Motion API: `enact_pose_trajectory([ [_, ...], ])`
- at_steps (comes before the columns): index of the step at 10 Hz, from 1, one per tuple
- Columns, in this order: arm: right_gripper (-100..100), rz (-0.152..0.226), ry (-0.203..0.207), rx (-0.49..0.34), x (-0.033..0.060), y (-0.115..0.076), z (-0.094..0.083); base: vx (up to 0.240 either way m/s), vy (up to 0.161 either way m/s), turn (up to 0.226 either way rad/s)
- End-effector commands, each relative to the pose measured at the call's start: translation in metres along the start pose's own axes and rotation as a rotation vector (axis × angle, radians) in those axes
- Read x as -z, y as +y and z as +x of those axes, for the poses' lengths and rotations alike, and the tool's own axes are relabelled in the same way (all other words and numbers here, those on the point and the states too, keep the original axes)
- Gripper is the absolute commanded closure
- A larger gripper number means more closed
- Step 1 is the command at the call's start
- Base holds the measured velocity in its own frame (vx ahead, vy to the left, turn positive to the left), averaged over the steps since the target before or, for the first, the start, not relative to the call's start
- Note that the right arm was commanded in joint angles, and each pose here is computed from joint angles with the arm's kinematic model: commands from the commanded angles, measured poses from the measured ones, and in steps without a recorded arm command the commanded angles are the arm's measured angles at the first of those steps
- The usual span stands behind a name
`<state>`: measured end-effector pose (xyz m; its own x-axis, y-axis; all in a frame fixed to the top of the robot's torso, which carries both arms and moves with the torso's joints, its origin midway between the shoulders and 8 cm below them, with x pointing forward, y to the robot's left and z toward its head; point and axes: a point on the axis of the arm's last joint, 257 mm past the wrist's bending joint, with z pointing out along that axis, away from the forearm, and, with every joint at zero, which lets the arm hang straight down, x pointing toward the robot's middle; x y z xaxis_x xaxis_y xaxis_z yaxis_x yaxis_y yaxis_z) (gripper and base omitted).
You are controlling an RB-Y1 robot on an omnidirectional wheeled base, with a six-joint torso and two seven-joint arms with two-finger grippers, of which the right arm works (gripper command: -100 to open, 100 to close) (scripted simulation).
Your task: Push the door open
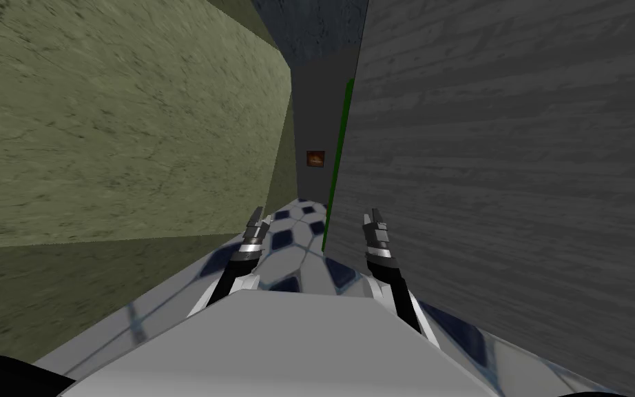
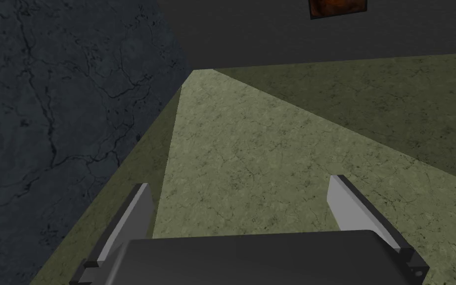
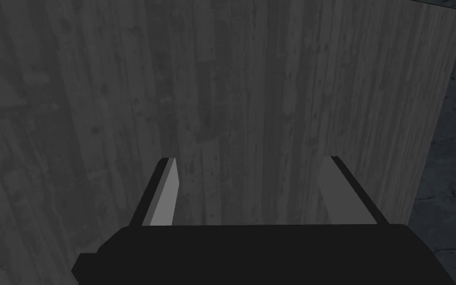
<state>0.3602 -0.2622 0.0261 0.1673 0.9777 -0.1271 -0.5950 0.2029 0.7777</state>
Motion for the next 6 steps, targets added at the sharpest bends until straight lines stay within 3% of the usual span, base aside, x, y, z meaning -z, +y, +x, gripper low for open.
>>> enact_pose_trajectory([
  [1, -100, 0.012, -0.004, -0.025, 0.0039, -0.007, -0.004, 0.084, 0.085, -0.188],
  [6, -100, 0.046, -0.027, -0.098, 0.0156, -0.028, -0.015, 0.143, 0.145, -0.166],
])
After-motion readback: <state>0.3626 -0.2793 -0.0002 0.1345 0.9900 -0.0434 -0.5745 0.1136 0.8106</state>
